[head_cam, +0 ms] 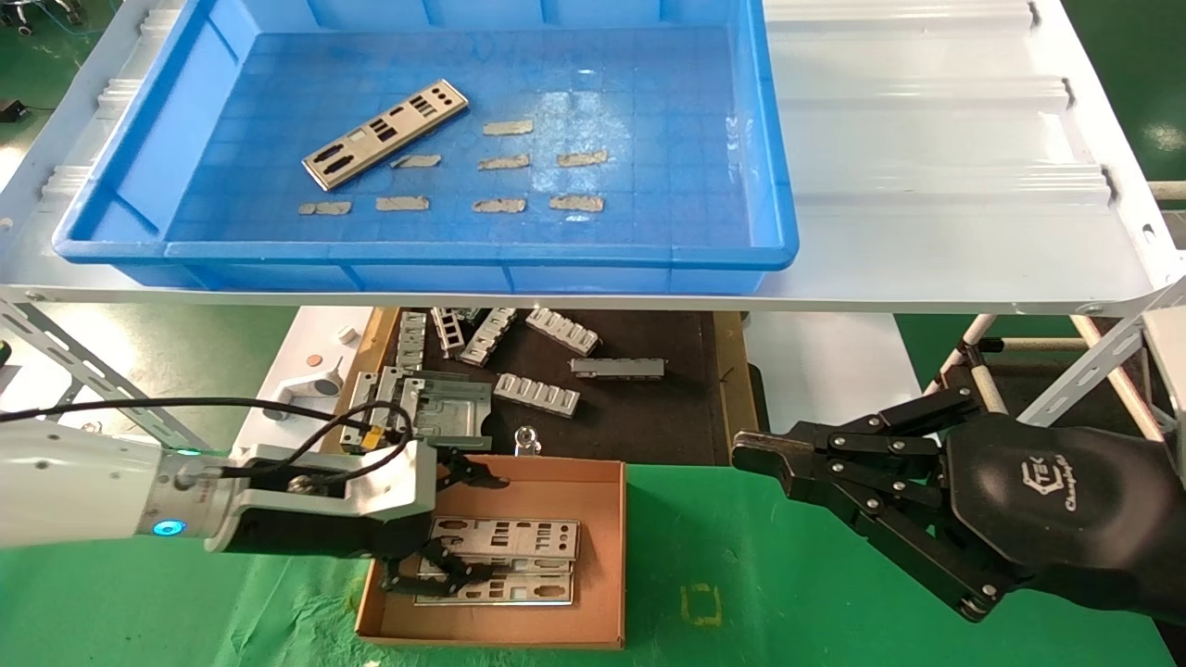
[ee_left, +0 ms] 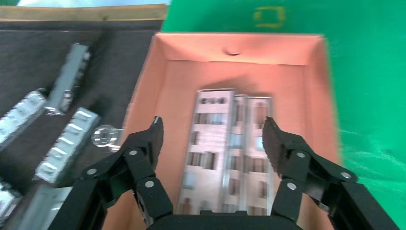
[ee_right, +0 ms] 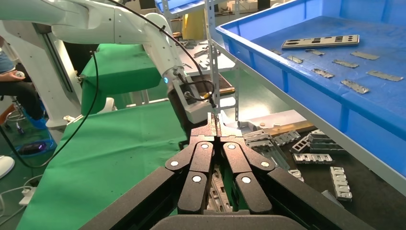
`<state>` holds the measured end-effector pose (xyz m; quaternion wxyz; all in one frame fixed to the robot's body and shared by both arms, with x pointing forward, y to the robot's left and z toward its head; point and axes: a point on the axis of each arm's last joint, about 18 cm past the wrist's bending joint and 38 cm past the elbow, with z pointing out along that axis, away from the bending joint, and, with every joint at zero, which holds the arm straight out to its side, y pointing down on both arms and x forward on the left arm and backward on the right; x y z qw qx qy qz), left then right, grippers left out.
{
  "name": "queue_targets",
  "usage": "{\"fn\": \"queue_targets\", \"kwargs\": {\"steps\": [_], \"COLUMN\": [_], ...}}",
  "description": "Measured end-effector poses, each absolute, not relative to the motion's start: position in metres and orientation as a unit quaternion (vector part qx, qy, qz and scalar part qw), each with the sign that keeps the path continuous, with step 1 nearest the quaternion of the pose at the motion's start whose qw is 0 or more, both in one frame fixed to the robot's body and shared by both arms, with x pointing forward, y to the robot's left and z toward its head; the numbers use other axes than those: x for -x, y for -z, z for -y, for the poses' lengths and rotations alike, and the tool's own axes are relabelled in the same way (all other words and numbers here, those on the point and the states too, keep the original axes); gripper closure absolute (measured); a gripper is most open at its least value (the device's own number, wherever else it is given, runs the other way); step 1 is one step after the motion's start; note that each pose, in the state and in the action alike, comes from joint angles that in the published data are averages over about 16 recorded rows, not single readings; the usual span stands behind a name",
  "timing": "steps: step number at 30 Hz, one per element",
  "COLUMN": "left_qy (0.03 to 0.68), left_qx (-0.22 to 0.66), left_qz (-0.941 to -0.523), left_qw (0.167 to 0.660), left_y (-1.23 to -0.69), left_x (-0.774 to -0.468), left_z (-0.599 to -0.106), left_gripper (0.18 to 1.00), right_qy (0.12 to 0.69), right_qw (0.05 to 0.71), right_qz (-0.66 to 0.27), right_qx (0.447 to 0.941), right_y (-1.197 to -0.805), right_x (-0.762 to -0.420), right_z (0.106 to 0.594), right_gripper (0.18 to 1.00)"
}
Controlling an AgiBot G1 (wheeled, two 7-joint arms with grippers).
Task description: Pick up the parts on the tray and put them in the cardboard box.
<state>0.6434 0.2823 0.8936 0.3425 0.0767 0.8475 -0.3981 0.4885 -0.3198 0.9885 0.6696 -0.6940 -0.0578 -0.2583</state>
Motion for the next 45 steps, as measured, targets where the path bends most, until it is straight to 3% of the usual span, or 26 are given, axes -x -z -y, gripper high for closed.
{"fn": "queue_targets", "kwargs": {"steps": [11, 17, 23, 45], "left_qy": [0.467, 0.504, 0.537, 0.626], "left_qx": [-0.063, -0.060, -0.059, -0.076], "left_qz": [-0.820, -0.803, -0.785, -0.728], "left_qw": [0.324, 0.314, 0.304, 0.267], "left_y": [-0.909, -0.920, -0.931, -0.971], "left_x": [-0.621, -0.606, -0.591, -0.524], "left_z": [-0.278, -0.278, -0.279, -0.290], "left_gripper": [0.310, 0.239, 0.199, 0.184], "right_qy": [0.258, 0.258, 0.258, 0.258], "right_qw": [0.670, 0.670, 0.670, 0.670], "right_qz": [0.058, 0.058, 0.058, 0.058], "right_qx": [0.694, 0.694, 0.694, 0.694], "right_y": [-0.989, -0.989, -0.989, -0.989], "right_x": [-0.488, -0.488, -0.488, -0.488], "right_z": [0.320, 0.320, 0.320, 0.320], "right_gripper": [0.959, 0.904, 0.817, 0.339]}}
